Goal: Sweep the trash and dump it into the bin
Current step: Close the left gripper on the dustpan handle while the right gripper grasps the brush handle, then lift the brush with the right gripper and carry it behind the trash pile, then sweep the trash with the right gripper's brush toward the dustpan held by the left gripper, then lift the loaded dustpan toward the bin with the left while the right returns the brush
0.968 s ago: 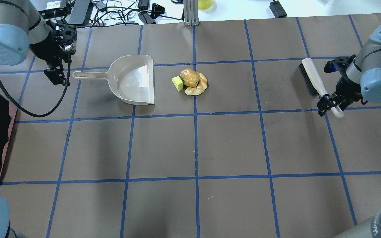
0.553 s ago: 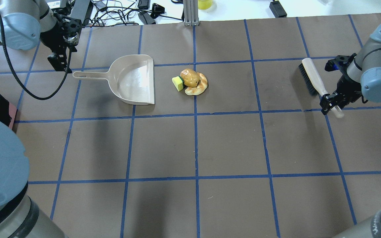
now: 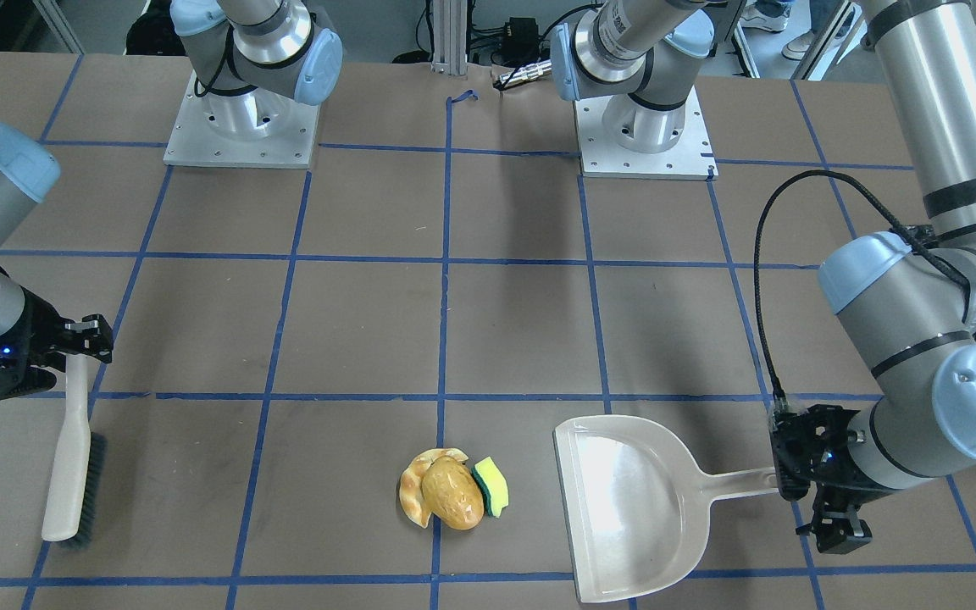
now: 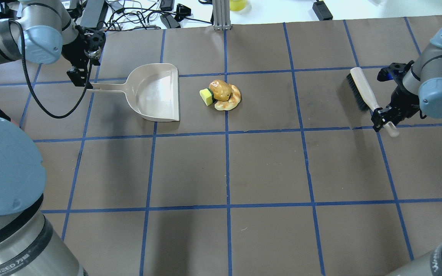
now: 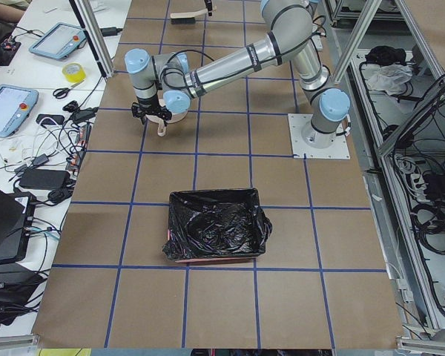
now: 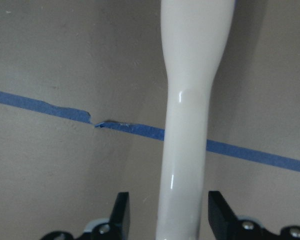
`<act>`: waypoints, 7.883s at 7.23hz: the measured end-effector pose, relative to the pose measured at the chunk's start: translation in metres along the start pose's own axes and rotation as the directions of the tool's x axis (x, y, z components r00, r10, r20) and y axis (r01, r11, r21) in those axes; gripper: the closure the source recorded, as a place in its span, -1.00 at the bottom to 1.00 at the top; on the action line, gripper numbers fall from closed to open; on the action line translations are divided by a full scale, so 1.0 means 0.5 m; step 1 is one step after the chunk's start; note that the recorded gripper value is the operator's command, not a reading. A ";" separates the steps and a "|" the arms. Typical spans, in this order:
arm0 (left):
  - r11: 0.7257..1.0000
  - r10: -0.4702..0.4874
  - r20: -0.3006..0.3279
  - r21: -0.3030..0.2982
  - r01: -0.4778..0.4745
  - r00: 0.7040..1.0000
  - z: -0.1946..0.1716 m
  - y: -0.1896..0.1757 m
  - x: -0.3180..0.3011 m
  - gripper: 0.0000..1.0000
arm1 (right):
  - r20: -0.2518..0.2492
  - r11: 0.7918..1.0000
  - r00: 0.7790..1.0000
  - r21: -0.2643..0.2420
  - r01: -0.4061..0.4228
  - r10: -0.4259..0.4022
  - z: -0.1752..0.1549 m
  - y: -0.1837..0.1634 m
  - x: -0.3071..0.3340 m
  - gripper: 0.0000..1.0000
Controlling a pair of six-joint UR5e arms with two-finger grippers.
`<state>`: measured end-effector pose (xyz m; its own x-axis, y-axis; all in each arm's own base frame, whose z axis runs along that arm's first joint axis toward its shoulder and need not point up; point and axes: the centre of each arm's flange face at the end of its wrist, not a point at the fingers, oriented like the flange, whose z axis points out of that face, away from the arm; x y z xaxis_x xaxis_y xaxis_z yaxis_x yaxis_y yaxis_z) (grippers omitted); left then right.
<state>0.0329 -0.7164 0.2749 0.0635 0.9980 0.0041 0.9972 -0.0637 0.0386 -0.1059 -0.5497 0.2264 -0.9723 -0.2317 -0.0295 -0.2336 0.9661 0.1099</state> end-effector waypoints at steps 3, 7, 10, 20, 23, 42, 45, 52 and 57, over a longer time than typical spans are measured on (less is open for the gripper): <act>0.999 -0.032 -0.020 0.027 0.033 0.999 0.030 -0.008 0.007 -0.81 | -0.006 1.000 1.000 0.008 -0.009 0.009 -0.016 -0.008 0.007 1.00; 0.995 -0.075 -0.035 0.067 0.077 0.997 0.054 -0.005 0.011 -0.42 | -0.024 0.991 0.991 0.012 -0.135 0.135 -0.072 -0.031 -0.087 1.00; 0.994 -0.082 -0.045 0.063 0.085 0.996 0.058 0.005 0.023 0.38 | -0.065 0.959 0.957 -0.010 -0.284 0.282 -0.095 -0.065 -0.317 1.00; 0.997 -0.081 -0.044 -0.015 0.081 0.996 0.041 -0.009 0.017 0.89 | -0.039 0.813 0.816 -0.070 -0.578 0.577 -0.032 -0.099 -0.852 1.00; 0.994 -0.106 -0.041 -0.037 0.105 0.993 0.039 -0.022 0.011 0.89 | -0.002 0.790 0.793 -0.094 -0.606 0.609 0.003 -0.118 -0.903 1.00; 0.989 -0.131 -0.027 -0.070 0.129 0.991 0.027 -0.060 -0.002 0.89 | 0.328 0.911 0.853 -0.073 -0.406 0.406 -0.067 -0.246 -1.285 1.00; 0.991 -0.128 -0.014 -0.032 0.128 0.992 0.014 -0.057 -0.001 0.89 | 0.220 0.910 0.884 -0.093 -0.403 0.414 -0.093 -0.217 -1.257 1.00; 0.980 -0.162 -0.021 0.114 0.163 0.987 -0.013 0.054 0.021 0.90 | -0.011 0.885 0.903 -0.192 -0.424 0.430 -0.235 -0.184 -0.738 1.00; 0.978 -0.126 -0.049 0.164 0.132 0.991 -0.111 0.350 0.097 0.90 | -0.017 0.957 0.971 -0.171 -0.236 0.237 -0.152 -0.061 -0.254 1.00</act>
<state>0.2084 -0.6793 0.3371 -0.0642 0.9968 0.0484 0.9897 0.0698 -0.1253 0.0243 -0.5585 0.3023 -0.9999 0.0015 0.0147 0.0056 0.9594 0.2820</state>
